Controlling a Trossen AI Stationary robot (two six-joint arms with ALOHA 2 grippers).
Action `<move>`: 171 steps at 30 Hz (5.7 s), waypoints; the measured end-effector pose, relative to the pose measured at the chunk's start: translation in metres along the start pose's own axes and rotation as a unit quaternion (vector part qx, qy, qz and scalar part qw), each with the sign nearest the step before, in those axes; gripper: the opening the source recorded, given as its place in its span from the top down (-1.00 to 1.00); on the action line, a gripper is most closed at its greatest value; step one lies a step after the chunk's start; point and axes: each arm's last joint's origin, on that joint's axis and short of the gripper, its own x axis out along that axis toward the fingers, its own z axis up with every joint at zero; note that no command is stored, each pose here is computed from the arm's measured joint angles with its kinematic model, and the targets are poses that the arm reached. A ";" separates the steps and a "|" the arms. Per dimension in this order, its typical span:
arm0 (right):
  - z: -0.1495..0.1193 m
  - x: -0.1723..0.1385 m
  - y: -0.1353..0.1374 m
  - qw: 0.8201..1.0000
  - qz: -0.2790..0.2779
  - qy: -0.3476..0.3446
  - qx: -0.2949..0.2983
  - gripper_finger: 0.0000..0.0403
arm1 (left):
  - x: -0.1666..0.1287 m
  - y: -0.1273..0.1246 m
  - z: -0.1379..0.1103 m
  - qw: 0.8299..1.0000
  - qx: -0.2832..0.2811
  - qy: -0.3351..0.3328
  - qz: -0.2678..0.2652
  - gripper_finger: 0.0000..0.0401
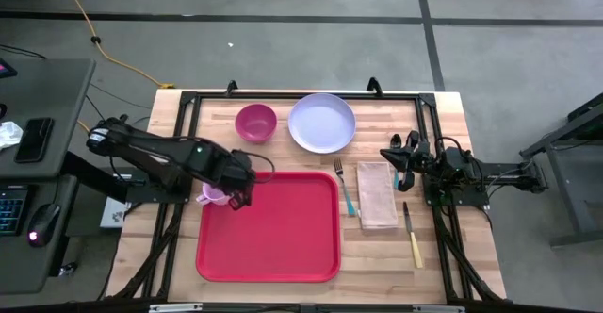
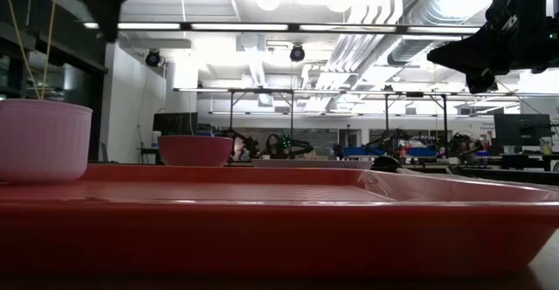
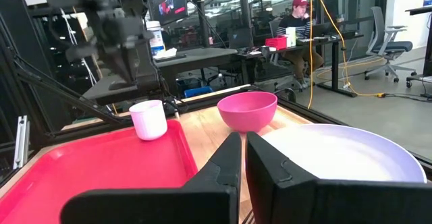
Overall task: Set up tray
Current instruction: Put the white plate to the bottom of the purple mug on the red tray
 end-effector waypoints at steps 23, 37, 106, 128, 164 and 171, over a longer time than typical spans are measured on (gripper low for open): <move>0.000 0.000 0.000 1.000 0.000 0.000 0.000 1.00 | -0.038 0.000 0.015 0.995 0.030 -0.091 -0.018 0.65; 0.000 0.000 0.000 1.000 0.000 0.000 0.000 1.00 | -0.034 0.017 0.048 0.989 0.002 -0.146 -0.016 0.65; 0.000 0.000 0.000 1.000 -0.006 -0.001 -0.004 1.00 | 0.058 0.208 0.143 0.963 -0.256 0.025 0.083 0.59; 0.000 0.000 0.000 1.000 -0.006 -0.001 -0.004 1.00 | 0.088 0.219 0.127 0.962 -0.258 0.076 0.056 -0.38; 0.000 0.000 0.000 1.000 -0.006 -0.001 0.000 1.00 | 0.123 0.236 0.128 0.948 -0.318 0.004 0.018 -0.27; 0.000 0.000 0.000 1.000 -0.005 -0.001 0.000 1.00 | 0.123 0.233 0.133 0.948 -0.316 -0.014 -0.040 -0.27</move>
